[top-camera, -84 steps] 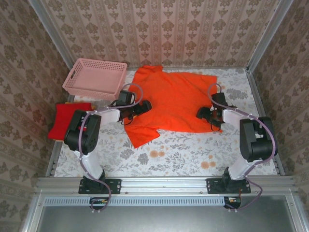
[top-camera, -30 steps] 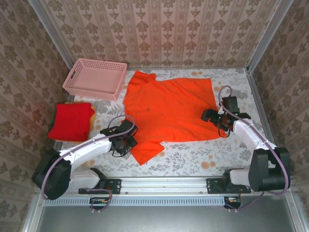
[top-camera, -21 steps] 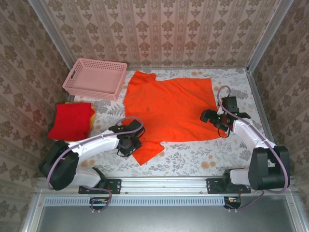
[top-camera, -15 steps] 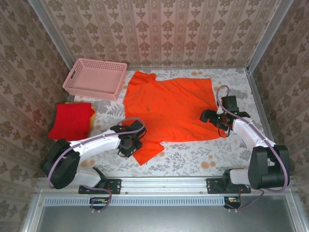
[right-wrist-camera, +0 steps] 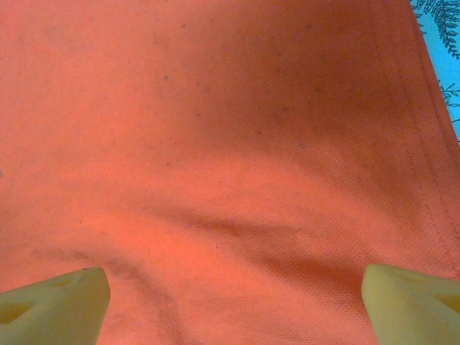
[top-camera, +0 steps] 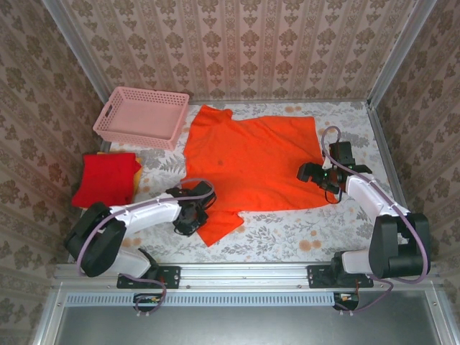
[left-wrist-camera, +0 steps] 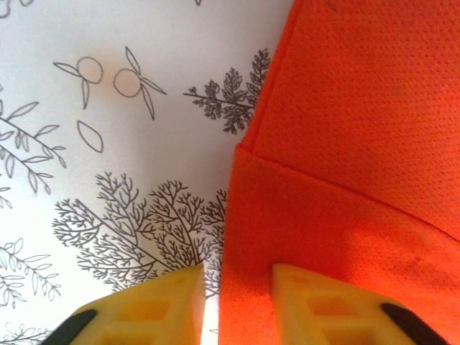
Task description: Fold and stack the t-shirts
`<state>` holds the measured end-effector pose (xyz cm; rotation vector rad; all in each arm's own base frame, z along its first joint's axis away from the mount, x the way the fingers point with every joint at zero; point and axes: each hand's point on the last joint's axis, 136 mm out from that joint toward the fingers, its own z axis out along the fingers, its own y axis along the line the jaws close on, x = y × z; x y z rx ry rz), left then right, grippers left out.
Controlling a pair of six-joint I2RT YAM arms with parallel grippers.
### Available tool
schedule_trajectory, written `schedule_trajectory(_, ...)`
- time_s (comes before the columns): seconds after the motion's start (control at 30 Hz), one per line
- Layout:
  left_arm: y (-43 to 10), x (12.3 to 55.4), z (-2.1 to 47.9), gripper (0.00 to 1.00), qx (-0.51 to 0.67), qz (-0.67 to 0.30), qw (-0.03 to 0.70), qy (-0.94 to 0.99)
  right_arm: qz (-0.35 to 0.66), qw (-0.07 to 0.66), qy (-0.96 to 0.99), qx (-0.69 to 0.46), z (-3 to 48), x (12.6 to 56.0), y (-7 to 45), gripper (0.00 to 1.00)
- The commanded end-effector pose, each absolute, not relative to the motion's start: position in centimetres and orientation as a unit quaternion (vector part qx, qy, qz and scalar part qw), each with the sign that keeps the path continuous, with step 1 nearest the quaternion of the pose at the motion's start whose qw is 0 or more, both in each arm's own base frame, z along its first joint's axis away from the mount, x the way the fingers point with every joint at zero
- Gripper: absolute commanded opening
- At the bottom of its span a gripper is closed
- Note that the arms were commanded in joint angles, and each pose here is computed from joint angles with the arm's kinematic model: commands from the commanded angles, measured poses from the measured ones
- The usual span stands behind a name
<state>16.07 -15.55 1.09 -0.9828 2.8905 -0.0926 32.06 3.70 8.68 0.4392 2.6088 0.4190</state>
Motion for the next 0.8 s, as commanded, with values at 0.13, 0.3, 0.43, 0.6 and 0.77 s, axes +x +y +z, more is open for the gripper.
schedule_trajectory(0.13, -15.8, 15.7, -1.0, 0.01, -0.336, -0.02, 0.02, 0.941, 0.14, 0.246, 0.946, 0.157, 10.6, 31.8, 3.1, 0.92)
schedule_trajectory(0.3, -15.6, 16.1, -0.2, 0.0, -0.334, -0.023, 0.032, 0.942, 0.079, 0.27, 0.932, 0.227, 10.7, 29.3, 0.3, 0.9)
schedule_trajectory(0.43, -15.7, 16.3, -0.1, 0.0, -0.336, -0.032, 0.034, 0.941, 0.051, 0.25, 0.915, 0.312, 9.0, 25.1, -1.2, 0.83)
schedule_trajectory(0.6, -15.6, 16.3, -0.1, 0.0, -0.34, -0.032, 0.036, 0.939, 0.056, 0.218, 0.909, 0.352, 6.6, 22.3, -1.7, 0.66)
schedule_trajectory(0.77, -15.4, 16.5, 0.0, 0.0, -0.343, -0.036, 0.041, 0.938, 0.08, 0.186, 0.904, 0.376, 5.3, 22.2, -1.2, 0.5)
